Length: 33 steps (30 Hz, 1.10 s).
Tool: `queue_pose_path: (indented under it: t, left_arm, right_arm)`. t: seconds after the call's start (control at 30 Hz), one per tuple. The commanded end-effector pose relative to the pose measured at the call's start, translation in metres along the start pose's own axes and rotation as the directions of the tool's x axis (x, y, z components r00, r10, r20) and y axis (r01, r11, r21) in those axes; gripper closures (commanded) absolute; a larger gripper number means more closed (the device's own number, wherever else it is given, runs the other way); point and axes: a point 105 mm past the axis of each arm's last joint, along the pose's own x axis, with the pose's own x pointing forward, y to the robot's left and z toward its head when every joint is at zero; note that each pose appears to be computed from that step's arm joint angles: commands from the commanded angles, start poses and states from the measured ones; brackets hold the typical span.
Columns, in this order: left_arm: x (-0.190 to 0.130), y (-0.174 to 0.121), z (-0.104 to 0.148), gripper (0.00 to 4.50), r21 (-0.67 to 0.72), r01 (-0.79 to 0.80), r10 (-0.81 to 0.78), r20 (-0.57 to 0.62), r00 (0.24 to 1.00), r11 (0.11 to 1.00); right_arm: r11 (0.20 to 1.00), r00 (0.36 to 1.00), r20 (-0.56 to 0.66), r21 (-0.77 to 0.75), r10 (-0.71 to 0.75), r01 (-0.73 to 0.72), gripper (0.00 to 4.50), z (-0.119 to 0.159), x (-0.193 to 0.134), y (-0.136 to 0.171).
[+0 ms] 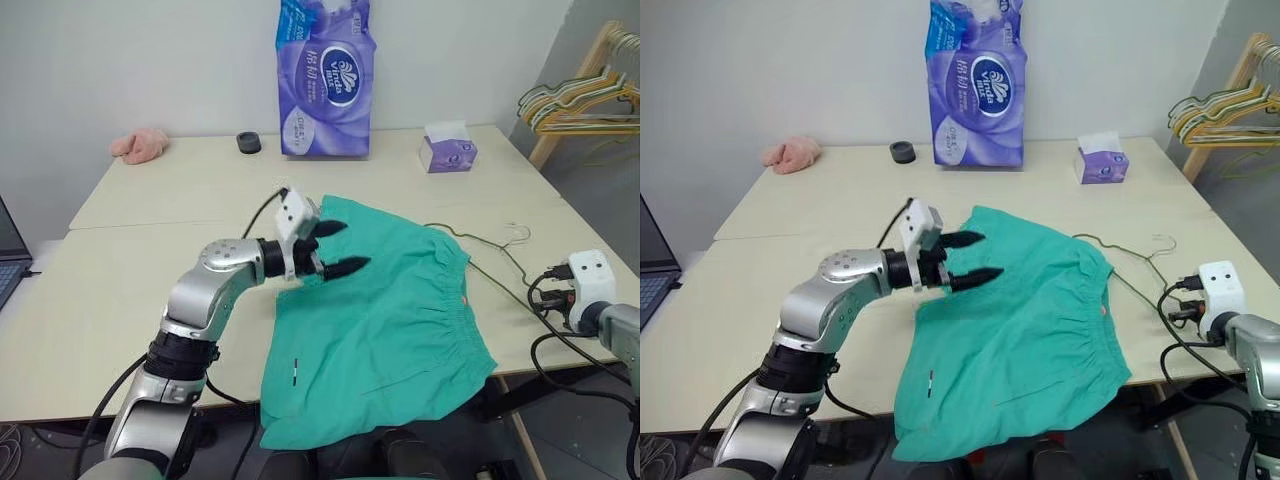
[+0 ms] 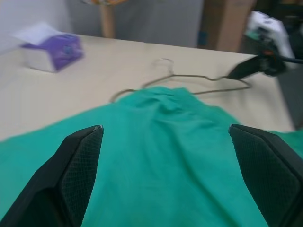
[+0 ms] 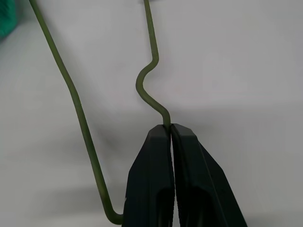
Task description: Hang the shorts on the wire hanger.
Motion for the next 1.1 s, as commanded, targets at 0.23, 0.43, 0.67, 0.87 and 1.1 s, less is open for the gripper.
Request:
queue_pose_path:
  t: [0.23,0.43,0.67,0.87,1.1]
  left_arm:
    - [0.002,-0.017,0.006,0.00,0.046,0.073,-0.073,-0.008,0.997,0.996]
    - [0.004,-0.017,0.008,0.00,0.053,0.071,-0.071,-0.004,0.997,0.996]
    - [0.007,-0.020,0.013,0.00,0.061,0.091,-0.092,0.016,0.996,0.994]
    - [0.006,-0.020,0.014,0.00,0.069,0.082,-0.083,0.017,0.996,0.994]
    - [0.007,-0.020,0.013,0.00,0.072,0.072,-0.074,0.021,0.997,0.995]
  right_arm:
    - [0.996,0.997,0.078,-0.089,0.024,-0.017,2.39,0.024,-0.007,0.000]
    - [0.993,0.993,0.097,-0.095,0.073,-0.064,0.33,0.045,0.009,0.001]
    - [0.990,0.993,0.016,-0.080,0.116,-0.114,0.33,0.049,0.049,0.000]
    - [0.983,0.981,-0.084,-0.043,0.173,-0.177,0.50,0.043,0.063,-0.001]
    - [0.960,0.935,-0.234,-0.021,0.267,-0.279,2.60,0.010,0.067,0.010]
